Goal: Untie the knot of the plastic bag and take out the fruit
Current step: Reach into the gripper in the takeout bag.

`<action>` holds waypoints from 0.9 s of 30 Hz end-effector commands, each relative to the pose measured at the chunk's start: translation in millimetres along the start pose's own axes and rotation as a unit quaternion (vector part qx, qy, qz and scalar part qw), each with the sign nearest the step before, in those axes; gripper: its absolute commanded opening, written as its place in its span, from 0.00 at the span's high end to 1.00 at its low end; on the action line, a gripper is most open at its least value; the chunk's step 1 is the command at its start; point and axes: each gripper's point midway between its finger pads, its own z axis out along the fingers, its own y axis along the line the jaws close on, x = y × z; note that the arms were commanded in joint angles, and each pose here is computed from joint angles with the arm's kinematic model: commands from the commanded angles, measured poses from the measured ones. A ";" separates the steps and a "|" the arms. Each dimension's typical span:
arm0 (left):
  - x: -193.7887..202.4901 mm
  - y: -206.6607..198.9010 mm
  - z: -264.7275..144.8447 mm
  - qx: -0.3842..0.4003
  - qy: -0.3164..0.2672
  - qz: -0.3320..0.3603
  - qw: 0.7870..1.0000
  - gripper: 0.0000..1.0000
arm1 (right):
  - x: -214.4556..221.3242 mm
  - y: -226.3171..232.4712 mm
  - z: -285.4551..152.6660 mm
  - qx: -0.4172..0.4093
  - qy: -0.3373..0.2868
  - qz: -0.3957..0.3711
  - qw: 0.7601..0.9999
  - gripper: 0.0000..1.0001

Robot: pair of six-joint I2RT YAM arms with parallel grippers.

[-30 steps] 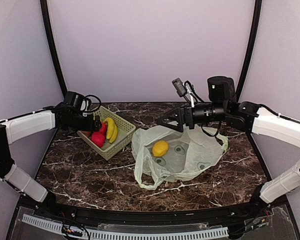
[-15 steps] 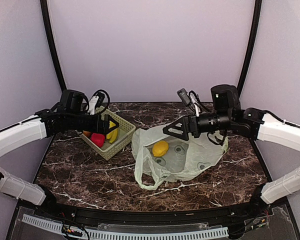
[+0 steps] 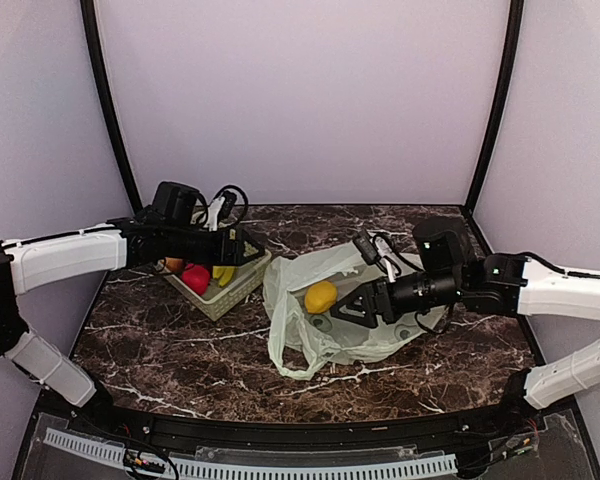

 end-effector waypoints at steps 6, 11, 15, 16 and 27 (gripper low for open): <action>-19.7 -34.6 42.0 0.064 0.006 0.007 0.998 0.18 | -8.4 -60.9 31.6 0.141 -0.025 0.095 0.985 0.36; 0.0 -49.1 67.9 0.081 0.043 0.009 0.996 0.23 | -5.0 -84.6 49.3 0.175 -0.018 0.146 0.974 0.35; 20.8 -63.4 74.7 0.104 0.069 0.009 0.992 0.30 | -4.2 -101.1 48.9 0.198 -0.025 0.169 0.965 0.34; 24.2 -65.6 75.5 0.111 0.068 0.008 0.991 0.31 | -3.7 -104.3 46.7 0.203 -0.028 0.173 0.963 0.33; 81.5 -109.0 65.0 0.168 0.109 -0.014 0.980 0.38 | 1.9 -125.2 1.0 0.244 -0.084 0.202 0.945 0.18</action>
